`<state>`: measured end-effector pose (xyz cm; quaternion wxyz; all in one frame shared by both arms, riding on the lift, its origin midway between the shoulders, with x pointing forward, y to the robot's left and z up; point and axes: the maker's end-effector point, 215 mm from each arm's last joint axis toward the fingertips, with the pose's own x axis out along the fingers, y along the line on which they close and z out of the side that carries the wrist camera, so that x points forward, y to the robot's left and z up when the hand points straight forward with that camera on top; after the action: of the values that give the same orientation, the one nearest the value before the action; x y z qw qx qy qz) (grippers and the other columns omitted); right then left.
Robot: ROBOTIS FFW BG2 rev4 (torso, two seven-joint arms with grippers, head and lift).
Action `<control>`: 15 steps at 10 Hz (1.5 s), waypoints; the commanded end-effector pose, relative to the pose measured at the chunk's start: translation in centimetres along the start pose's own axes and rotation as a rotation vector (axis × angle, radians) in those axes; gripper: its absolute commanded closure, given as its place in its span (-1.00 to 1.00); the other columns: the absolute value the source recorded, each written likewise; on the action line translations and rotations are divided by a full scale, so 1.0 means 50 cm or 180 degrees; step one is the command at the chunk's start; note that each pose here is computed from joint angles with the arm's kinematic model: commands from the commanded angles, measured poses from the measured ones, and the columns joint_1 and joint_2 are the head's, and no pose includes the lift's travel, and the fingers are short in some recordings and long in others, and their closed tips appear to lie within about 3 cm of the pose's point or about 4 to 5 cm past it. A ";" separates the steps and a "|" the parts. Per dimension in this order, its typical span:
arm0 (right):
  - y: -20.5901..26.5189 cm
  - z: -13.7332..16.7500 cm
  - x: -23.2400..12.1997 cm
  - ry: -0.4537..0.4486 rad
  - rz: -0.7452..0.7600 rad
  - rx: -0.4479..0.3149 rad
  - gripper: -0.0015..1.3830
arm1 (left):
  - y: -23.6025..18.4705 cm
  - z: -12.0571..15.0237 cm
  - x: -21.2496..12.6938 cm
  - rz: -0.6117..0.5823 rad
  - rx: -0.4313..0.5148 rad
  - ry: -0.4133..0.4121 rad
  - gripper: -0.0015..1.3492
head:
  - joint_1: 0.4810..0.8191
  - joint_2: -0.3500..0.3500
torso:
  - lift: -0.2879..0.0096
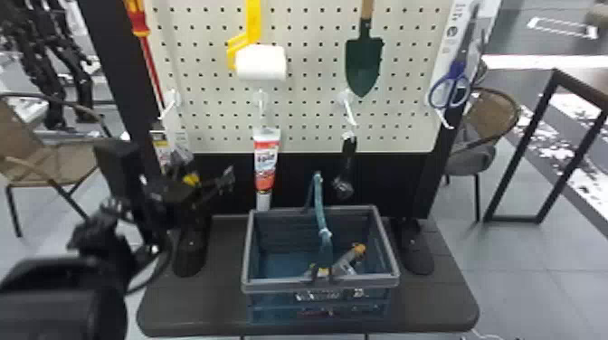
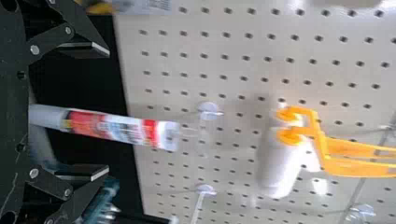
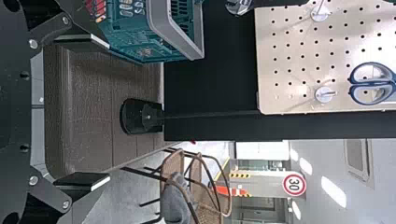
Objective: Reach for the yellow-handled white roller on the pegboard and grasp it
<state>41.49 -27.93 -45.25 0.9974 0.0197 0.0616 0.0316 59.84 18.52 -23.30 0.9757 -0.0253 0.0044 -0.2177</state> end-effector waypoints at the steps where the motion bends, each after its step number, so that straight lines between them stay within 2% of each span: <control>1: 0.003 0.002 0.004 -0.0002 0.0009 0.0000 -0.57 | 0.006 0.087 0.033 -0.0079 0.0039 -0.0091 -0.41 | -0.60 0.00 | 0.26; 3: 0.005 -0.004 0.003 0.0023 0.0014 0.0002 -0.57 | 0.012 0.200 0.063 -0.0194 0.0155 -0.0248 -0.41 | -0.60 0.00 | 0.26; 6: 0.017 0.009 0.024 -0.0010 0.0065 -0.0013 -0.57 | 0.037 0.342 0.085 -0.0370 0.0279 -0.0390 -0.42 | -0.60 0.00 | 0.26; 8: 0.022 0.010 0.028 -0.0015 0.0083 -0.0006 -0.57 | -0.001 0.388 0.119 -0.0749 0.0074 -0.0469 -0.42 | -0.60 0.00 | 0.26; 9: 0.023 0.014 0.034 -0.0030 0.0088 -0.0006 -0.57 | -0.011 0.406 0.130 -0.0849 0.0085 -0.0464 -0.42 | -0.60 0.00 | 0.26; 10: 0.023 0.020 0.039 -0.0048 0.0094 -0.0012 -0.57 | -0.039 0.417 0.138 -0.1056 -0.0091 -0.0494 -0.43 | -0.60 0.00 | 0.26; 12: 0.023 0.016 0.041 -0.0040 0.0092 -0.0003 -0.57 | -0.083 0.446 0.149 -0.1283 -0.0110 -0.0495 -0.44 | -0.60 0.00 | 0.26; 13: 0.026 0.017 0.044 -0.0045 0.0101 0.0000 -0.57 | -0.130 0.450 0.154 -0.1547 -0.0329 -0.0511 -0.44 | -0.60 0.00 | 0.26; 15: 0.028 0.019 0.047 -0.0052 0.0109 0.0012 -0.57 | -0.188 0.440 0.159 -0.1750 -0.0335 -0.0420 -0.41 | -0.60 0.00 | 0.26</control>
<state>43.81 -26.49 -44.59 0.9972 0.0222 0.0538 0.0478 63.75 8.48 -0.57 0.8800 -0.0892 -0.0606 -0.4626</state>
